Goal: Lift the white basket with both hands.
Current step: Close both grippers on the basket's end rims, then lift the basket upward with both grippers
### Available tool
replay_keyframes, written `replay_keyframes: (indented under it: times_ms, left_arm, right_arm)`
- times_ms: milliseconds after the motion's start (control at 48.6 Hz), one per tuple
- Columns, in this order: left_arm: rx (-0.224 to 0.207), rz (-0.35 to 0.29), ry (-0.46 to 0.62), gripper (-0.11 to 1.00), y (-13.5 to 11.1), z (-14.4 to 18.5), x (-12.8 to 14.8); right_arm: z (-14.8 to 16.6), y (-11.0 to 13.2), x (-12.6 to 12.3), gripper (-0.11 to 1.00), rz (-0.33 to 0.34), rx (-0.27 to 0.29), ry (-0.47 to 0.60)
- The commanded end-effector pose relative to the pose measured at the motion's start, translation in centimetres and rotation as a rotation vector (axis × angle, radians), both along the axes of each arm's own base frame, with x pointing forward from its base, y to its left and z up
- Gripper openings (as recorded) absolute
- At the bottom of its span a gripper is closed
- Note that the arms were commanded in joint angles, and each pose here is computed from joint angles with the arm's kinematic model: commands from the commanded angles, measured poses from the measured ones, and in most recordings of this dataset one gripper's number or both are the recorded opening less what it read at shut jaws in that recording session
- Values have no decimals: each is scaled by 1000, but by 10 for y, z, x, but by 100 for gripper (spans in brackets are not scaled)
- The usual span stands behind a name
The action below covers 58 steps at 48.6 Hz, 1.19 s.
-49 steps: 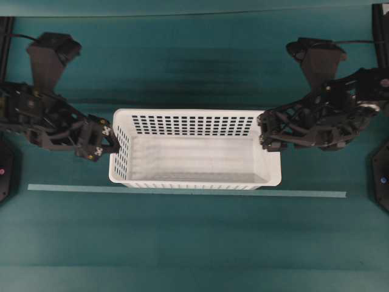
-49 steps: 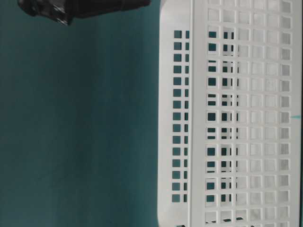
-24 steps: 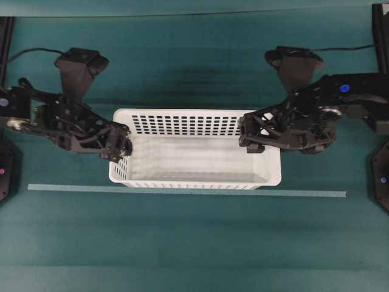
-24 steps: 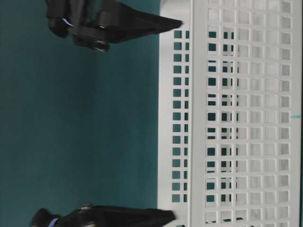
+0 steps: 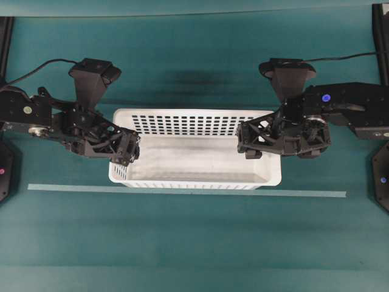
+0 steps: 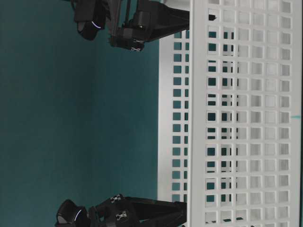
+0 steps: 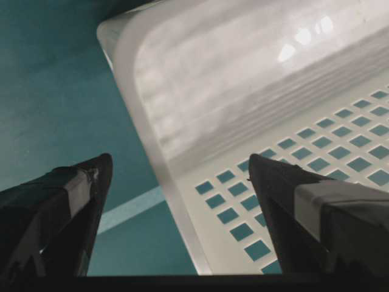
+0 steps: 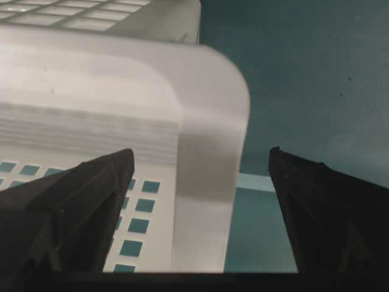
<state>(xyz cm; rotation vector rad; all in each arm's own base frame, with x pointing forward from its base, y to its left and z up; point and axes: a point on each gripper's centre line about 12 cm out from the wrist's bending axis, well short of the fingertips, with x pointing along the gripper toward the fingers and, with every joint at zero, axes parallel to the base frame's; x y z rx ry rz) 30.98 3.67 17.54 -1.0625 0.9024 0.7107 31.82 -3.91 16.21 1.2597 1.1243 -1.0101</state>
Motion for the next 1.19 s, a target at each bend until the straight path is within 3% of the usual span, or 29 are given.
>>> replay_keyframes:
  times_ms: [0,165,288,329,453,515,597,988,1174]
  left_arm:
    - [3,1,5,95,2,-3,2]
    - [2,2,11,94,1,-4,0]
    - [0,3,20,87,1,-7,0]
    - [-3,9,23,80,1,-8,0]
    - [-6,15,19,45,1,-9,-1]
    - [-7,17,16,27,1,-9,-1]
    - [-7,17,18,16,1,-9,-1]
    - [-6,17,16,16,1,-6,0]
    - [-3,14,16,16,1,11,1]
  right_arm:
    - [-7,-1,4,90,-1,-2,5]
    - [-7,-1,4,87,-3,-3,2]
    - [-9,-1,3,71,-23,3,10]
    - [-8,-1,3,62,-36,6,7]
    - [-10,-1,1,28,-46,8,16]
    - [-11,0,0,18,-45,10,20]
    - [-11,1,0,18,-49,12,21]
    - [-9,2,0,18,-41,16,25]
    - [16,2,1,18,-33,16,13]
